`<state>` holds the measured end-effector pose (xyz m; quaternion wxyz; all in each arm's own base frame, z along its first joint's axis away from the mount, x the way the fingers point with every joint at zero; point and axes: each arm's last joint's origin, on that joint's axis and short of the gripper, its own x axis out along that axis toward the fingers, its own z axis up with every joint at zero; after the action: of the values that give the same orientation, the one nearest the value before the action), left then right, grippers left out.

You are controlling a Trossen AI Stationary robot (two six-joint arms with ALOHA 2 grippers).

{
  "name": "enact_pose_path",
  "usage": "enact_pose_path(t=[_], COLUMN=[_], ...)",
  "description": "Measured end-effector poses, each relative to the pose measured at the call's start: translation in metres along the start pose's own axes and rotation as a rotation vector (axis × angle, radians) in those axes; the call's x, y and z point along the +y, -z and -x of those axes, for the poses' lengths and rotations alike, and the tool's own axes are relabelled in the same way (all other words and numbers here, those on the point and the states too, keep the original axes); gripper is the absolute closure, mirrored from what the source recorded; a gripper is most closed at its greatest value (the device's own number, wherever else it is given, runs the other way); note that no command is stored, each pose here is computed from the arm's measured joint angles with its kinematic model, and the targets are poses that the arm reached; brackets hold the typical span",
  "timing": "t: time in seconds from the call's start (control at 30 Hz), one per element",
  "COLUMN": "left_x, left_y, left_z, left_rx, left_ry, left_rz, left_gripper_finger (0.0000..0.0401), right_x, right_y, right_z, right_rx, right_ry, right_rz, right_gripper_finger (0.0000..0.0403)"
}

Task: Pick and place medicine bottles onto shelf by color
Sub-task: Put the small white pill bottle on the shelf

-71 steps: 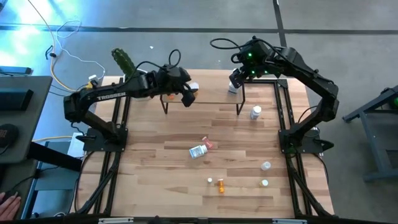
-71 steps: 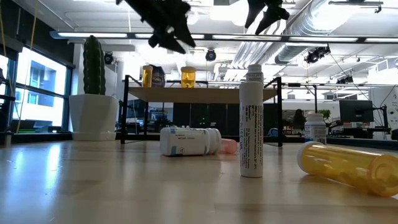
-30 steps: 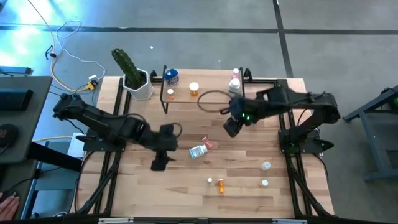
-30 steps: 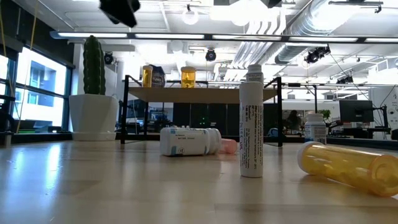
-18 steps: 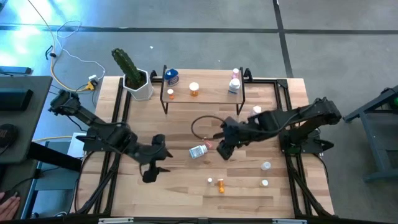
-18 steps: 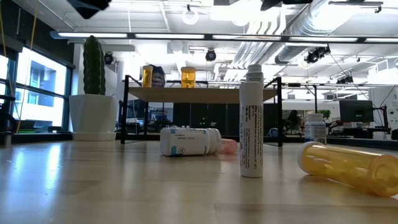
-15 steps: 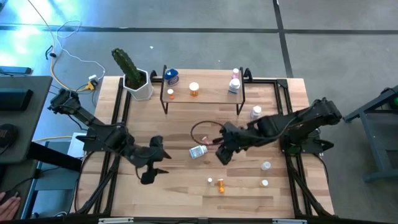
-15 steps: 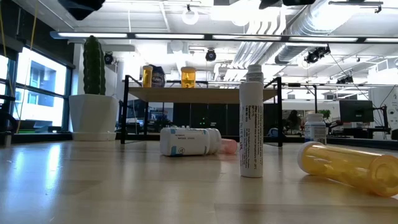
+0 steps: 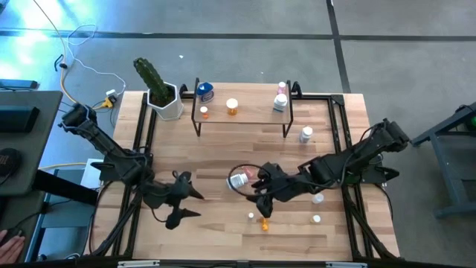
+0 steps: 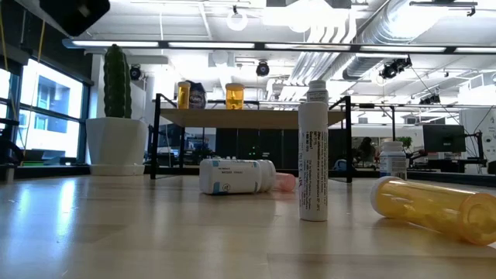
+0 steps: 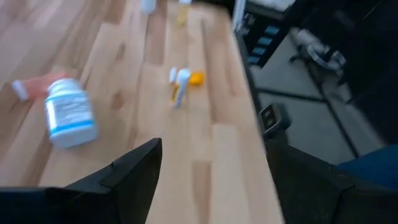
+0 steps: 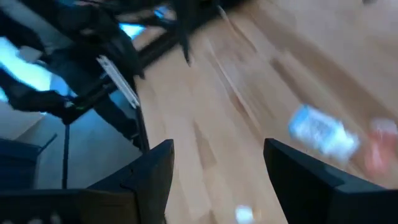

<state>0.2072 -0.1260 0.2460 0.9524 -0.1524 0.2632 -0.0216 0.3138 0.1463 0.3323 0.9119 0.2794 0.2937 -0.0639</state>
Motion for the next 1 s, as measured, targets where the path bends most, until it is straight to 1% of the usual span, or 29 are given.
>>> enact_pose_path(t=[0.17,0.33,0.43,0.6,0.83,1.0], left_x=[-0.006,-0.009,-0.009,-0.007,-0.005,-0.005], left_y=[-0.009,-0.02,-0.023,-0.024,-0.024,-0.025], left_z=[0.0,0.002,0.002,0.001,0.001,0.001], left_rx=[-0.136,-0.243,-0.269,-0.277,-0.299,-0.315], left_ry=[0.047,0.077,0.077,0.065,0.014,-0.013], left_rz=[0.006,0.024,0.043,0.105,0.116,0.122], left_gripper_finger=[0.0121,0.0121,0.0121,0.0121,0.0121,0.0121], right_x=[0.007,0.012,0.015,0.022,0.024,0.02], right_y=[-0.005,-0.007,-0.001,0.013,0.038,0.046], right_z=[0.001,0.001,0.002,-0.008,-0.035,-0.05], right_rx=[-0.072,-0.108,-0.097,-0.056,0.054,0.093], right_ry=[-0.052,-0.08,-0.087,-0.1,-0.103,-0.083], right_rz=[0.2,0.329,0.404,0.541,0.671,0.729], right_gripper_finger=[0.0164,0.0164,0.0164,0.0164,0.0164,0.0164])
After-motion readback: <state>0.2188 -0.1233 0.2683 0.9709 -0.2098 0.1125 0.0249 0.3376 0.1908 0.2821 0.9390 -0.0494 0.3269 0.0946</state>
